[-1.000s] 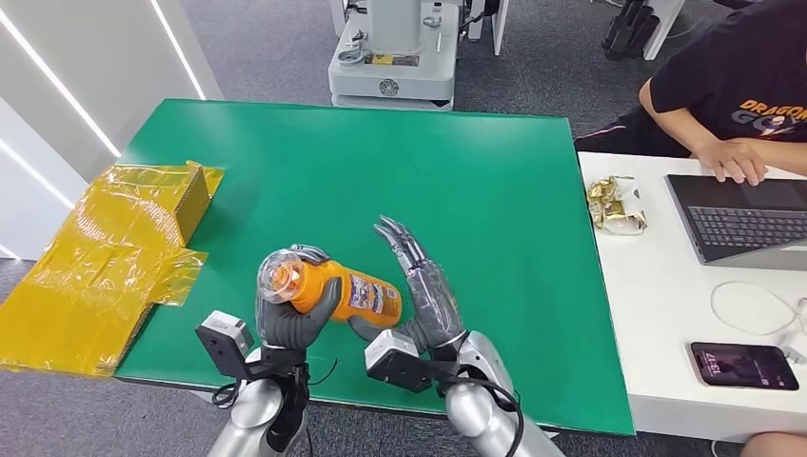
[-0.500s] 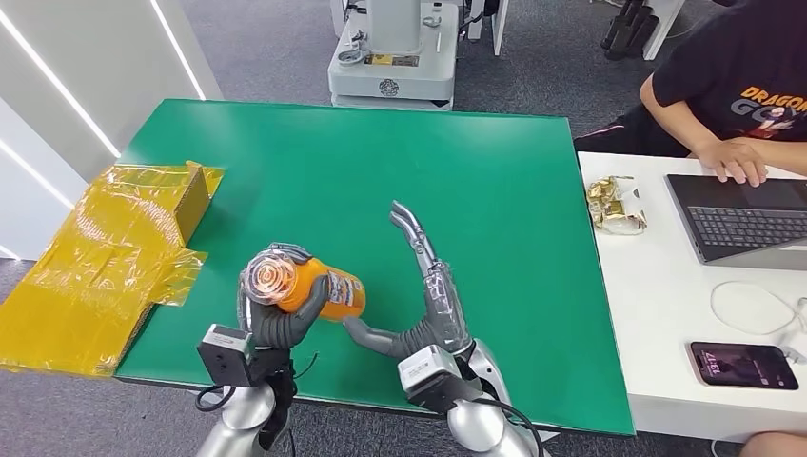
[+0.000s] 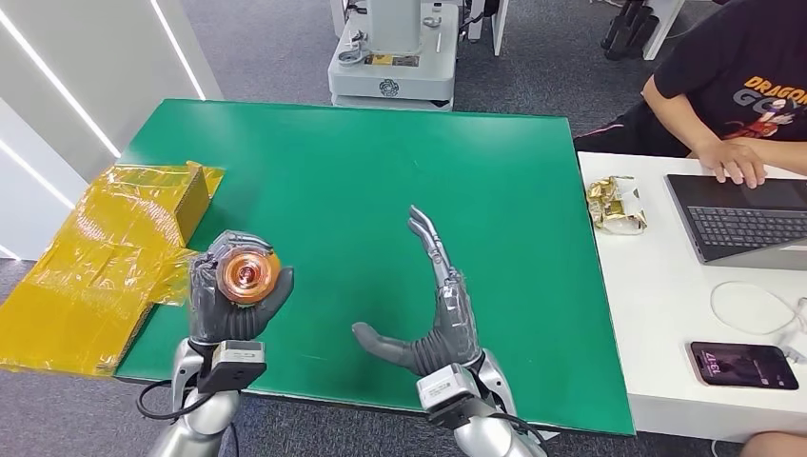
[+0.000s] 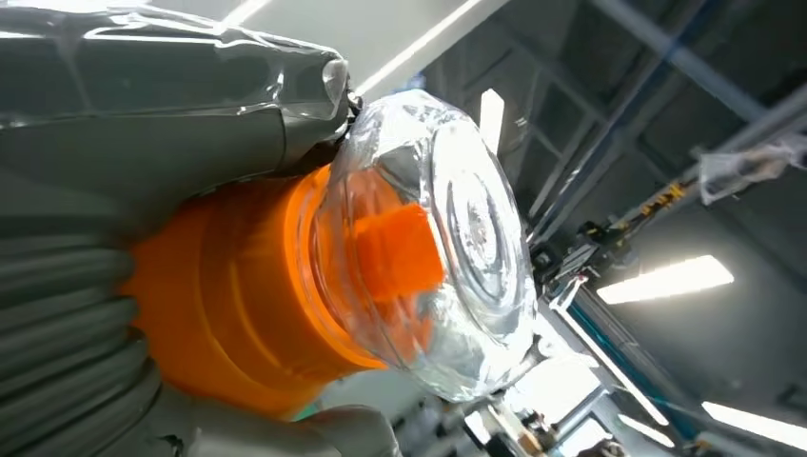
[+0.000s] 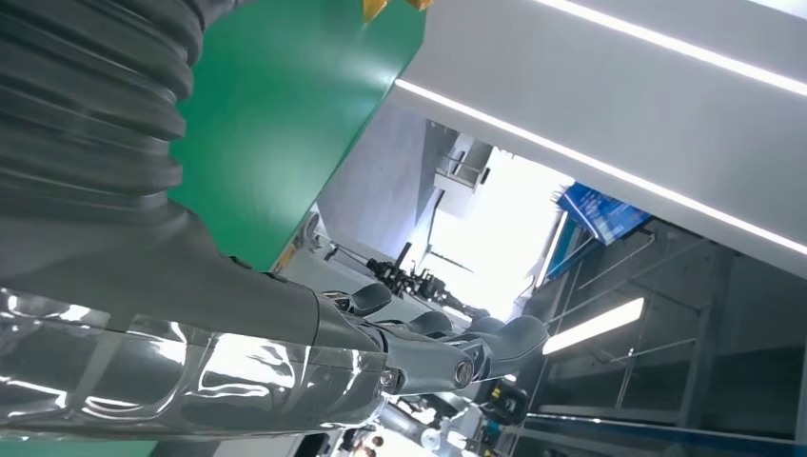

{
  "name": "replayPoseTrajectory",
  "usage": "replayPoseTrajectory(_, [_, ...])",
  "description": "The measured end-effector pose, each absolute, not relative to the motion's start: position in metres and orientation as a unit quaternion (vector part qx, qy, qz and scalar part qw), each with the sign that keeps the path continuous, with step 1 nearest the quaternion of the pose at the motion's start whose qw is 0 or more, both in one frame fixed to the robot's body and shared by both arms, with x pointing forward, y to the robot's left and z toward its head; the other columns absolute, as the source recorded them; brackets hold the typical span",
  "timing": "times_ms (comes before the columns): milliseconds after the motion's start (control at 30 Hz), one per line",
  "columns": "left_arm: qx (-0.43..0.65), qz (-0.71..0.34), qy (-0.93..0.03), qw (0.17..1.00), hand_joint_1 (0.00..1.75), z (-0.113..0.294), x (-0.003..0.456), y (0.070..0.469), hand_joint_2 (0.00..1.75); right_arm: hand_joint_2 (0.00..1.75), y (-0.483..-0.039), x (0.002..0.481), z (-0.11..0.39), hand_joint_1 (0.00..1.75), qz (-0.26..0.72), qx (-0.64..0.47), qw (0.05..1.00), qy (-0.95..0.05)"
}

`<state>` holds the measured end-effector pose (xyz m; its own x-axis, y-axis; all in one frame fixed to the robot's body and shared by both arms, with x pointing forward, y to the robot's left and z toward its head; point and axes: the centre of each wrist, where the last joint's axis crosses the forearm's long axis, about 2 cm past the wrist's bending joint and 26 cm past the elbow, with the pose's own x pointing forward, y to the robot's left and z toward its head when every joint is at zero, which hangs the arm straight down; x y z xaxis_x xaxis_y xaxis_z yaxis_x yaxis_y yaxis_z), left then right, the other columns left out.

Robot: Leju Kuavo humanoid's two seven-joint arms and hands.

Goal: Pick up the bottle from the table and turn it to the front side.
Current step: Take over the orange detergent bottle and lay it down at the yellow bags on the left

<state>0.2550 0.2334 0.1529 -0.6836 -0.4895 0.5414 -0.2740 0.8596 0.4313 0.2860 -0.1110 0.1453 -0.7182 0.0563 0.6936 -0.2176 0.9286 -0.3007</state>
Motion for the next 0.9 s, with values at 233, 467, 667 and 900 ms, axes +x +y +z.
replayPoseTrajectory(233, [0.367, -0.354, -0.805, 0.303, 1.75, 0.161, 0.268, 0.285, 1.75, 1.75, -0.116, 0.262, 0.144, 0.00, 0.188, 0.038, 0.373, -0.908])
replayPoseTrajectory(467, [0.373, -0.448, -0.748, 0.318, 1.75, 0.151, 0.301, 0.305, 1.75, 1.75, -0.117, 0.250, 0.150, 0.00, 0.197, 0.040, 0.366, -0.909])
replayPoseTrajectory(667, [0.379, -0.533, -0.694, 0.300, 1.75, 0.137, 0.324, 0.312, 1.75, 1.75, -0.122, 0.246, 0.157, 0.00, 0.192, 0.041, 0.349, -0.917])
replayPoseTrajectory(900, [0.407, -0.596, -0.612, 0.324, 1.75, 0.118, 0.337, 0.329, 1.75, 1.75, -0.125, 0.247, 0.161, 0.00, 0.184, 0.052, 0.346, -0.918])
